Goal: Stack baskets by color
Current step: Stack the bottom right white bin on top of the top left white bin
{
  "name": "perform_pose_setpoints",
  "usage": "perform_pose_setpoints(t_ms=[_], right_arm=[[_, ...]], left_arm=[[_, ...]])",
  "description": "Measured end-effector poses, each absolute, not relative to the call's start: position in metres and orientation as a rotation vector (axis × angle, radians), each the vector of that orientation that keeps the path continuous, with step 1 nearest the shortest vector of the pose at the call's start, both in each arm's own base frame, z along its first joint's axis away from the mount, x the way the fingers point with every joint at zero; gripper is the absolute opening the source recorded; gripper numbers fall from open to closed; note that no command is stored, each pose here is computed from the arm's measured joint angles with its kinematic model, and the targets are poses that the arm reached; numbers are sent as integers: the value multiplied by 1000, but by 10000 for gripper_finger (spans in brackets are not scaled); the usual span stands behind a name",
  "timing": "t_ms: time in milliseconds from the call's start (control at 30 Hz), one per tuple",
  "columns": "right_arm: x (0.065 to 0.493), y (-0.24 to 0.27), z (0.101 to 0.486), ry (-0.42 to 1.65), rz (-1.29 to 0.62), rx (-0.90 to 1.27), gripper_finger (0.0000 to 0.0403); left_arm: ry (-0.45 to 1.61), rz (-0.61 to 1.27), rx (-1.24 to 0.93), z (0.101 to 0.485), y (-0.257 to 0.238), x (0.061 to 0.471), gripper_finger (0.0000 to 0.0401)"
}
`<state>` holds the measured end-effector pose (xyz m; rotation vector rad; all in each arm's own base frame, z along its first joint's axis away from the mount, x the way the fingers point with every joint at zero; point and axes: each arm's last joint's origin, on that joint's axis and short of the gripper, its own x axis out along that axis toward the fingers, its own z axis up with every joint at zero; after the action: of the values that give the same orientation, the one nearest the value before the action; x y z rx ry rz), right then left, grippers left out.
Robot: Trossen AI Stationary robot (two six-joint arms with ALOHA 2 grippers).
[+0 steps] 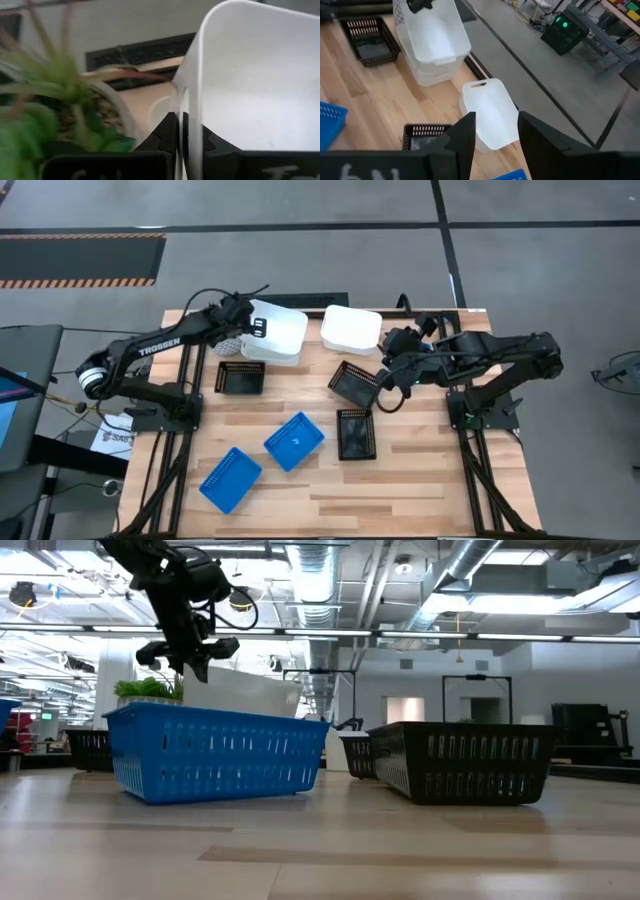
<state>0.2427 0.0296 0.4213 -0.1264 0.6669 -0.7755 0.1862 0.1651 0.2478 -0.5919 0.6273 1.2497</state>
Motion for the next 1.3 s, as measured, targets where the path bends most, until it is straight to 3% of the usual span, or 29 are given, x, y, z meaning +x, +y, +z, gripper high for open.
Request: perform_pose_setpoints(t_ms=[1300], right_arm=[[247, 31, 416, 700, -774, -150, 157]], left_arm=[[646, 1289, -632, 243, 162, 183, 0]])
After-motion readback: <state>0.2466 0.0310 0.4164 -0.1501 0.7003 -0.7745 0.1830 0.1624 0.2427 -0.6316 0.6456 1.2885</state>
